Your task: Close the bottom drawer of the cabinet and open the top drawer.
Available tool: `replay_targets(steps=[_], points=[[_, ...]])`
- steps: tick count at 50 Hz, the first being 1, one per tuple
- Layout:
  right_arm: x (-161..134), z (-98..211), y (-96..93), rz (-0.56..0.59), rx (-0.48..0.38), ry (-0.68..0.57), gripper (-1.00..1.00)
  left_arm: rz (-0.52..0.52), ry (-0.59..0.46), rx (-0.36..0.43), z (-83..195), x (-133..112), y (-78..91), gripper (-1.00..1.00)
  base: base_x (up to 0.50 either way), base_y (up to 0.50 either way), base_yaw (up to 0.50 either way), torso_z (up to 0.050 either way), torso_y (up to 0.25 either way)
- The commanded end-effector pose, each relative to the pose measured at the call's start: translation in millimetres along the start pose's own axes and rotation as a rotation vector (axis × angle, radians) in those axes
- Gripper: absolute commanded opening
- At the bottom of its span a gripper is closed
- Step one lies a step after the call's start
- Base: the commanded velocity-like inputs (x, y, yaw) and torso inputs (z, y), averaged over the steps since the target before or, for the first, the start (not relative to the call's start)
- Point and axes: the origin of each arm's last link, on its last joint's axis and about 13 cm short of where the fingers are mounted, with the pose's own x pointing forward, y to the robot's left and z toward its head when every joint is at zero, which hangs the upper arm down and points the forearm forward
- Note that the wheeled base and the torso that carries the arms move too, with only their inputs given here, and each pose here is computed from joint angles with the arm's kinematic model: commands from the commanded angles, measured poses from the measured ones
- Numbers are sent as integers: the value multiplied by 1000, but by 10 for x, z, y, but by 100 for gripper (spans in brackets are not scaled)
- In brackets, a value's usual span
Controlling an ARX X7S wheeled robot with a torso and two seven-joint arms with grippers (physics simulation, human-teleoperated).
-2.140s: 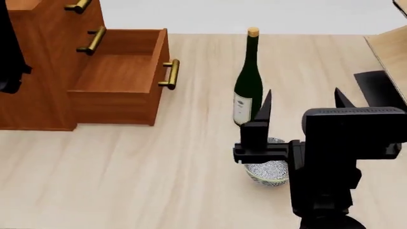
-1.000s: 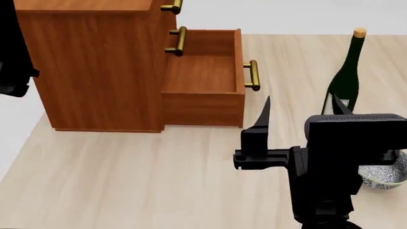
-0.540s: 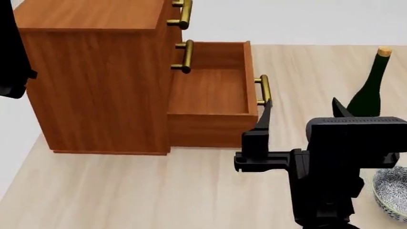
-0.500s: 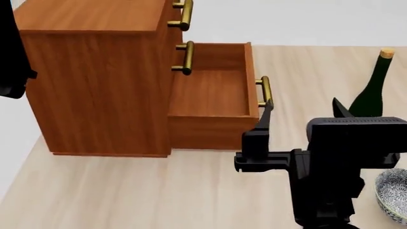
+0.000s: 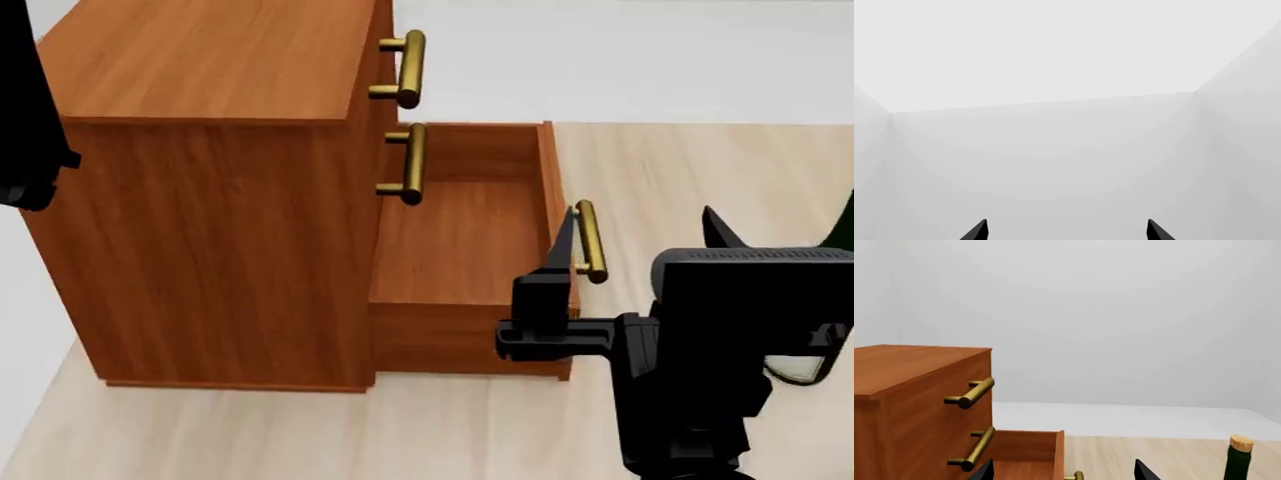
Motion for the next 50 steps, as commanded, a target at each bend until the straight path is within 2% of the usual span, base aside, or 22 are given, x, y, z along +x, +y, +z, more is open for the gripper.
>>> replay_targets(steps=[1,50], points=[[2,1,-5,-3,4,0,100,-3,-1,-3,-8,4,-1,100,258,82,0,0,0],[-3,-14,-16,-7,26,-5,100,-7,-6,-3,14,6,-10,100,241,10,0,0,1]])
